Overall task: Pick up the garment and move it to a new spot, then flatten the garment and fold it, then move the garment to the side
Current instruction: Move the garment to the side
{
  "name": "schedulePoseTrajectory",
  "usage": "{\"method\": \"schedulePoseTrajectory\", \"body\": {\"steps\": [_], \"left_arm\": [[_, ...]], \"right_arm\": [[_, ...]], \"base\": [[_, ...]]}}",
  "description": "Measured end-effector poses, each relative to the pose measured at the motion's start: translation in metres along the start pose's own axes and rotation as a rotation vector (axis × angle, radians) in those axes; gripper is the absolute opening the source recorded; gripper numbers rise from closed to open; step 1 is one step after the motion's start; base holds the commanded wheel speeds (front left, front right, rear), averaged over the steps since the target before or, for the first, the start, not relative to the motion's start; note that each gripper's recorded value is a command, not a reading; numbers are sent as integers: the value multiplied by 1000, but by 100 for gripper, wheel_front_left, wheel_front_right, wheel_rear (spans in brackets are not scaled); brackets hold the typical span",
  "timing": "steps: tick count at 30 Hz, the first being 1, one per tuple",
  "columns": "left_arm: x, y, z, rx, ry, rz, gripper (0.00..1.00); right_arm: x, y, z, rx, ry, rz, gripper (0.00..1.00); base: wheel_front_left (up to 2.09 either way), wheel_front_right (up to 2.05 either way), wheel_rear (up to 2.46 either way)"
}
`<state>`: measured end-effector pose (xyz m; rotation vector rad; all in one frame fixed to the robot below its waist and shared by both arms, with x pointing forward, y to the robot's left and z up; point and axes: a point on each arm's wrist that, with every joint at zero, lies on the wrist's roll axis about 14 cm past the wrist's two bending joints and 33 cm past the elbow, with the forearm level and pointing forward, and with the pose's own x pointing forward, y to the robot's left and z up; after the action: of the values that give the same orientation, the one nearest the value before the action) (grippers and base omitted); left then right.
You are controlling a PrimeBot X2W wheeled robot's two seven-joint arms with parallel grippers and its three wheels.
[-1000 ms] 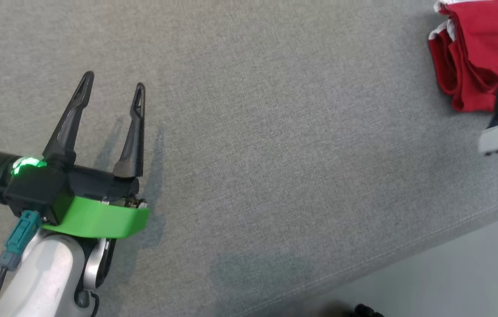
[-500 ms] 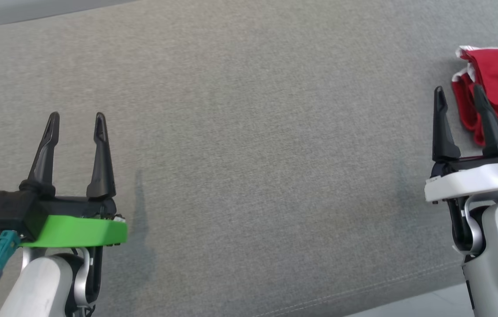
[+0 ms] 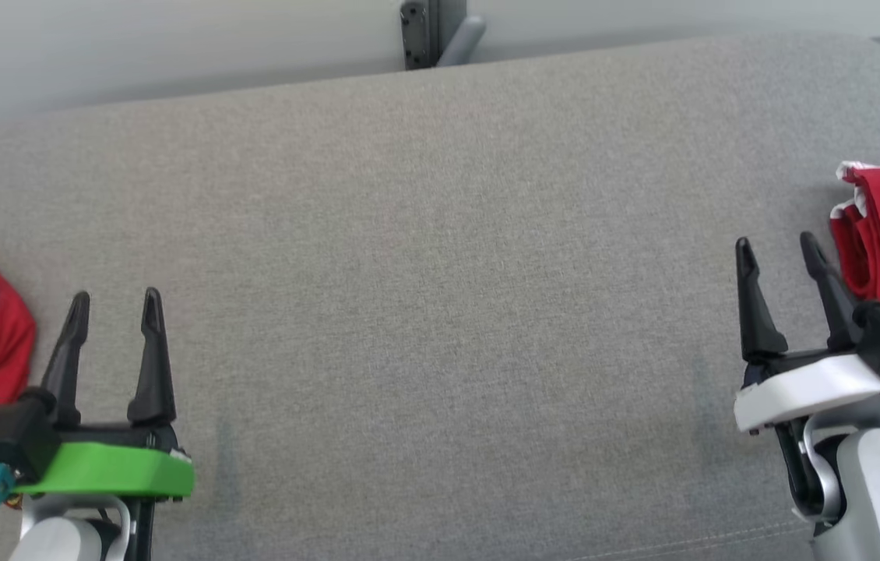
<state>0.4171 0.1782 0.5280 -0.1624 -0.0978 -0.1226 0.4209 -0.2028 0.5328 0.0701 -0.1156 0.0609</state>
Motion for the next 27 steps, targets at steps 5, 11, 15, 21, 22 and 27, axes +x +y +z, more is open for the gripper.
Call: {"method": "schedulePoseTrajectory", "body": {"steps": [5,11,15,21,22,27], "left_arm": [[-20,2,4,6,3,7,100],[-37,-4,6,-4,7,-9,100],[-41,-6,9,-5,5,-14,100],[-43,-6,9,-5,9,-14,100],[-43,-6,8,-6,12,-14,100],[-42,-7,6,-7,19,-16,100]], "right_arm": [[-16,8,6,5,1,16,100],[-35,5,13,10,-3,1,100],[-41,3,16,11,-8,-8,100],[-44,3,15,19,-3,-15,100],[-43,3,15,19,-4,-15,100],[-44,3,14,23,0,-19,100]], "base": [[0,0,0],[0,0,0],[0,0,0],[0,0,0],[0,0,0],[0,0,0]]}}
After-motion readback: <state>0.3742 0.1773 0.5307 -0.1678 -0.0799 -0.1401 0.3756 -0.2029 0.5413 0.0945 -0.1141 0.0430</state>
